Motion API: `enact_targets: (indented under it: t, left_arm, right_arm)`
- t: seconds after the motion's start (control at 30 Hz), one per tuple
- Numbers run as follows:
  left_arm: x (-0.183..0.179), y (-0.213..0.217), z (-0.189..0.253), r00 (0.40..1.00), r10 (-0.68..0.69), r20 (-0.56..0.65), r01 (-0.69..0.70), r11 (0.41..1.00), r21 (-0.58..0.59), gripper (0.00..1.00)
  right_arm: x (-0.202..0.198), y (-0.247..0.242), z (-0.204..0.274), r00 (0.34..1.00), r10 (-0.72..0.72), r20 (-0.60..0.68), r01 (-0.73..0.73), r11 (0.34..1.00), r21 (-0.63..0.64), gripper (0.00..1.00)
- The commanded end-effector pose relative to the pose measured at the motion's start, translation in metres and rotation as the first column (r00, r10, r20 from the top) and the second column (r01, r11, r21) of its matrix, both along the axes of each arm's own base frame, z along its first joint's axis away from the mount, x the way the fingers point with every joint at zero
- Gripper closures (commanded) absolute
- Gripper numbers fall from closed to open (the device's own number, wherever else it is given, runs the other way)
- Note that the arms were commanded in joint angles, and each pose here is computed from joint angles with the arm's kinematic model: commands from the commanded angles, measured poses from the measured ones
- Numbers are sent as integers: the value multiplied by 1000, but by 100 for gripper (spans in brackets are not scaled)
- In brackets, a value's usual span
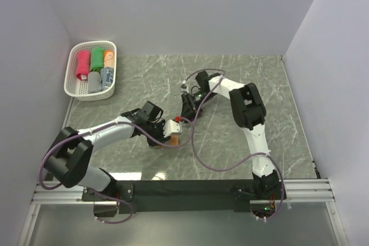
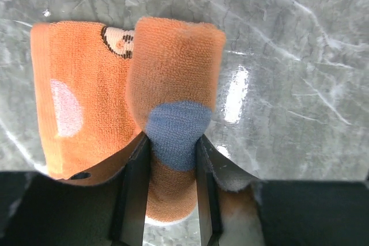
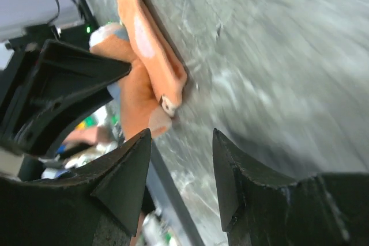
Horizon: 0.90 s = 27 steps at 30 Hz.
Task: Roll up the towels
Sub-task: Roll the towel
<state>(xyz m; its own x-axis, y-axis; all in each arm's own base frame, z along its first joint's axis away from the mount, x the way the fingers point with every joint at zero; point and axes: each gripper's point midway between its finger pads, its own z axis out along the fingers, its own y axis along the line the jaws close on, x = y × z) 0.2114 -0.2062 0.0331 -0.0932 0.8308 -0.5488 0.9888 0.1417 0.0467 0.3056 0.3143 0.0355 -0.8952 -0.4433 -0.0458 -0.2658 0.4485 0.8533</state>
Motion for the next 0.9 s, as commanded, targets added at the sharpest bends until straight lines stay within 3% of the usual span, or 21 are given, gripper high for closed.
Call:
enact_targets:
  t: [0.0,0.3,0.57,0.7,0.87]
  left_arm:
    - [-50,36,-35,950,57,-307,-15,990,137,91]
    - [-16,33,-25,826,75,-559,-57,997,49,89]
    - [21,39,-33,723,91,-684,-123,992,2,87]
    - [33,40,-37,717,95,-691,-130,991,2,86]
    - [42,41,-42,716,96,-692,-120,993,13,84]
  right_arm:
    - [42,-7,50,970,-92,226,74,994,86,46]
    - [70,-60,97,855,-222,469,199,975,99,46]
    - [35,-89,122,675,-181,715,128,983,129,48]
    - [15,-76,126,551,-118,826,5,990,138,41]
    - [-5,-38,117,317,45,947,-198,980,20,36]
